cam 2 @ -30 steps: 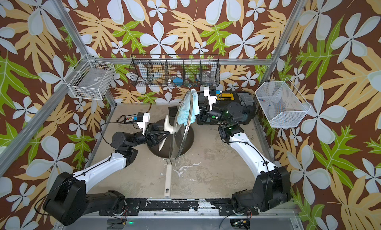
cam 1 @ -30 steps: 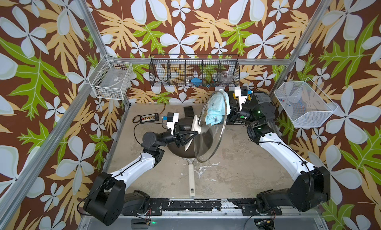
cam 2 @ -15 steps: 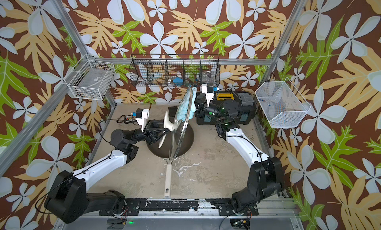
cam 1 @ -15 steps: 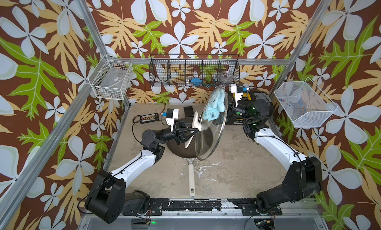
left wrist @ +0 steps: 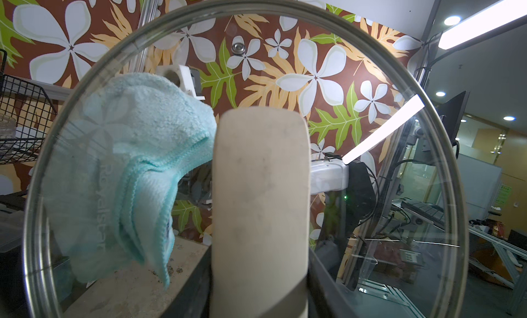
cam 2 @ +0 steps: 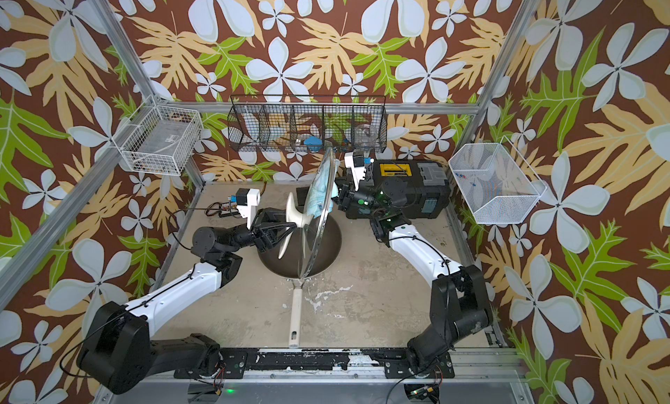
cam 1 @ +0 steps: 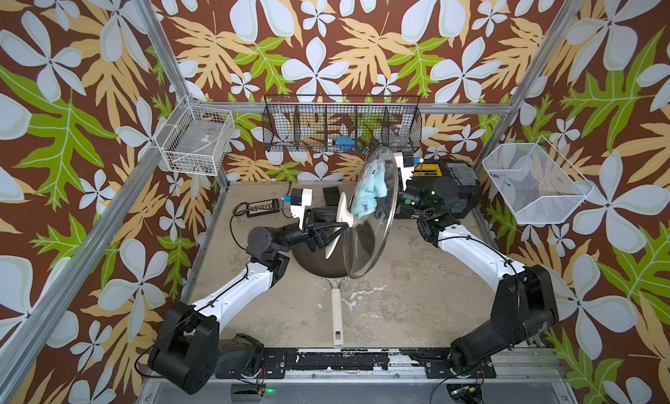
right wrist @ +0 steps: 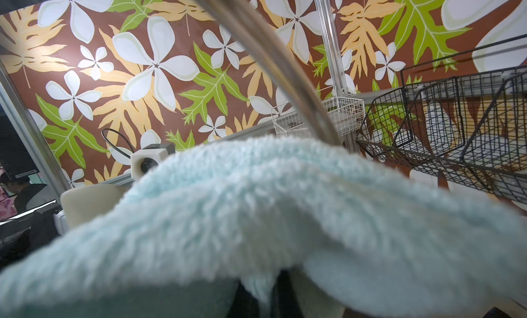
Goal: Wipe the pot lid with a cloth
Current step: Wipe the pot lid.
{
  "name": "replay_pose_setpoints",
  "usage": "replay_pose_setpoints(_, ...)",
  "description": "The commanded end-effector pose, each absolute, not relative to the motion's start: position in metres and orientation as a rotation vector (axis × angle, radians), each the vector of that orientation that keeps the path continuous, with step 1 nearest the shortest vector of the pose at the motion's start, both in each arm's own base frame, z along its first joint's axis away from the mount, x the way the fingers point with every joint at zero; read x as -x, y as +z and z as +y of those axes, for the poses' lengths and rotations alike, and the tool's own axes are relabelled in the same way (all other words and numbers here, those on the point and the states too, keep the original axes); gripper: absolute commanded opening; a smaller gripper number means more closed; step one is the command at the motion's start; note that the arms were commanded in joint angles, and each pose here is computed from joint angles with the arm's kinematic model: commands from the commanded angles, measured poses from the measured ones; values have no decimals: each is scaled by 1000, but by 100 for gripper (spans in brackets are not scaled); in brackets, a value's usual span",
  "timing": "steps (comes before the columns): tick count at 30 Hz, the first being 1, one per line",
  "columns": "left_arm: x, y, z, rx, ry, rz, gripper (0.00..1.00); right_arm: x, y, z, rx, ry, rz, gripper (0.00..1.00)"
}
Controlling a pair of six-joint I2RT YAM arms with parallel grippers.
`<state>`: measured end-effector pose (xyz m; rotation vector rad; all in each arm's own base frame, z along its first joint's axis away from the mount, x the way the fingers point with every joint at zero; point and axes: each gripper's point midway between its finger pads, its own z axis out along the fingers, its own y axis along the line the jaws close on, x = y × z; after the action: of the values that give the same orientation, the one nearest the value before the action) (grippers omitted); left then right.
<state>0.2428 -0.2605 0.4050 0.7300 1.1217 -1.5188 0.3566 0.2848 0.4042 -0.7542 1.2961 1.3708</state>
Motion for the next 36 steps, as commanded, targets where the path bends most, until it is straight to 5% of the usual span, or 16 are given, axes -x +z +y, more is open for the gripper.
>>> replay_pose_setpoints(1, -222, 437, -250, -780, -1453, 927, 0, -352, 392, 293, 773, 1380, 1318, 0)
replay_pose_setpoints(15, -225, 435, -247, -744, -1439, 914, 0, -307, 354, 321, 840, 1440, 1378, 0)
replay_pose_setpoints(36, -238, 435, -247, -702, -1404, 906, 0, -212, 371, 304, 898, 1597, 1305, 0)
